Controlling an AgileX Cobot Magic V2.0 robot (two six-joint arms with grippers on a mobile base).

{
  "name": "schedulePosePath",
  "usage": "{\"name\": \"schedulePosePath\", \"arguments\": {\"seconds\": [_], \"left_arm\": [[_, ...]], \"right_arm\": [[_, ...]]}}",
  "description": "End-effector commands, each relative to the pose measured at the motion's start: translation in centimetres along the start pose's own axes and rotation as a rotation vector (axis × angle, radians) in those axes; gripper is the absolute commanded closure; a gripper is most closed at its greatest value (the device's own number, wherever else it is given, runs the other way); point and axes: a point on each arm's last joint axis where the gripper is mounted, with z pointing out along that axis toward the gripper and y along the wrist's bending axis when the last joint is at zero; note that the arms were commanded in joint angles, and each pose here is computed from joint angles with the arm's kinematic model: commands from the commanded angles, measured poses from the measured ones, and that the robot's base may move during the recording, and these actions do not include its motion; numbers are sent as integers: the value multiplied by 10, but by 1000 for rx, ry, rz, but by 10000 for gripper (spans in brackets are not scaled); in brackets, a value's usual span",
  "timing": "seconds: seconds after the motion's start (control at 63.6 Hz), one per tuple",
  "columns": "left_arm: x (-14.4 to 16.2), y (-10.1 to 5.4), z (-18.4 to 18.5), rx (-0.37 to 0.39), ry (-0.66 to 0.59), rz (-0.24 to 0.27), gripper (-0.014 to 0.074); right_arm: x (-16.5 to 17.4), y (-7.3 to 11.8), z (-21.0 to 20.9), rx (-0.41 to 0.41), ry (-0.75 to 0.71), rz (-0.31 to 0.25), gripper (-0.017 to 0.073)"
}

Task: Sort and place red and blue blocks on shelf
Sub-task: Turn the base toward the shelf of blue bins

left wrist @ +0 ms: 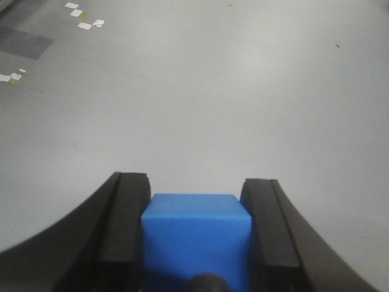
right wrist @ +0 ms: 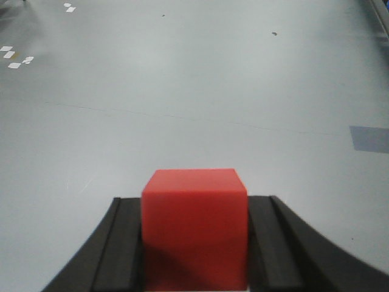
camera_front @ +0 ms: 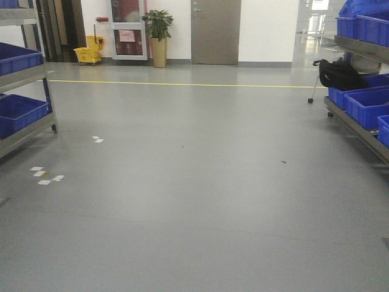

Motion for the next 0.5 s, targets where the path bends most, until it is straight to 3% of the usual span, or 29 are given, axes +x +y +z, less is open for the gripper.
{"name": "schedulePosePath", "arguments": {"seconds": [0.0,0.487], "left_arm": [[-13,-4,-4,31,-86,4,469],[-13,-4,-4,31,-86,4,469]], "right_arm": [[-17,1,-4,-6,-112,-16,502],[-17,1,-4,-6,-112,-16,502]]}}
